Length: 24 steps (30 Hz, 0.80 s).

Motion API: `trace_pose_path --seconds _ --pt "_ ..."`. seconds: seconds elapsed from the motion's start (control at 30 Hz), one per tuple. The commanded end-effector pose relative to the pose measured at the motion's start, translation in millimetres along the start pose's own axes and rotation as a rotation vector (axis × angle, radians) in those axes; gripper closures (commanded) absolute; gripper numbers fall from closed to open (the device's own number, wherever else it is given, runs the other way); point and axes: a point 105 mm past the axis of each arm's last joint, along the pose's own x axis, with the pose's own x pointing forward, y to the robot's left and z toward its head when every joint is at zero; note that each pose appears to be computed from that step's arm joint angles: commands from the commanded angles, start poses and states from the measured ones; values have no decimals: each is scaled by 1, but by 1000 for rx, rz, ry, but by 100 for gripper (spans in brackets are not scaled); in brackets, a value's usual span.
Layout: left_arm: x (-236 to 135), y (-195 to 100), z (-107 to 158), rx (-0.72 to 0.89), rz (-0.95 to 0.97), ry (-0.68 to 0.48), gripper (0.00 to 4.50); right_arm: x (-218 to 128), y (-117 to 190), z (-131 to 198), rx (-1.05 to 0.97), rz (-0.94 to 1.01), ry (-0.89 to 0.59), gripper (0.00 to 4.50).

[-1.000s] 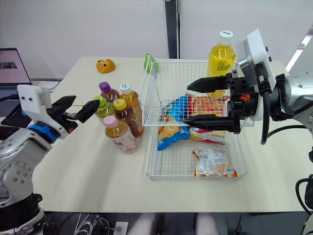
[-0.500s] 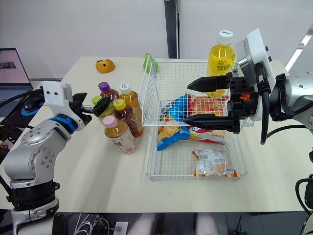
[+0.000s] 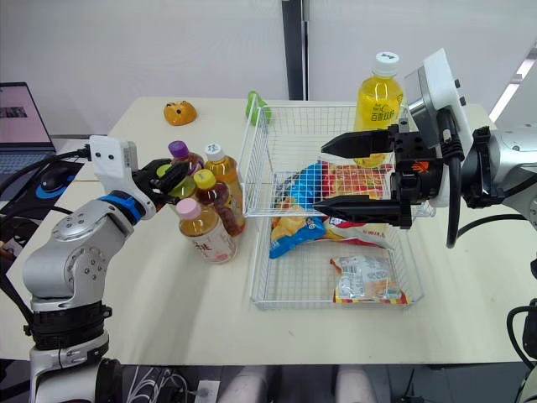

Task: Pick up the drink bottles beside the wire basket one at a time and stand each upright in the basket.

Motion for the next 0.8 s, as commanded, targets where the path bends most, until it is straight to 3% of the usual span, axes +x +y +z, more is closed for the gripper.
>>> trace_pose_path --seconds 0.03,0.23,0.4,0.5,0.67,0.8 --pt "-10 2 11 26 1 -44 311 -7 2 15 -63 -24 -25 0" --pt "-43 11 49 78 -11 -136 311 -13 -2 18 -78 -51 -25 0" --pt "-61 18 90 144 -108 -149 311 -20 -5 20 -89 -76 -23 0" --pt "-65 18 141 189 -224 -187 311 -29 -8 20 -102 -103 -6 0" --pt "-54 -11 207 222 -455 -224 311 -45 -15 23 -127 -175 22 0" --pt "-42 -30 242 213 -571 -258 311 -53 -14 22 -123 -215 39 0"
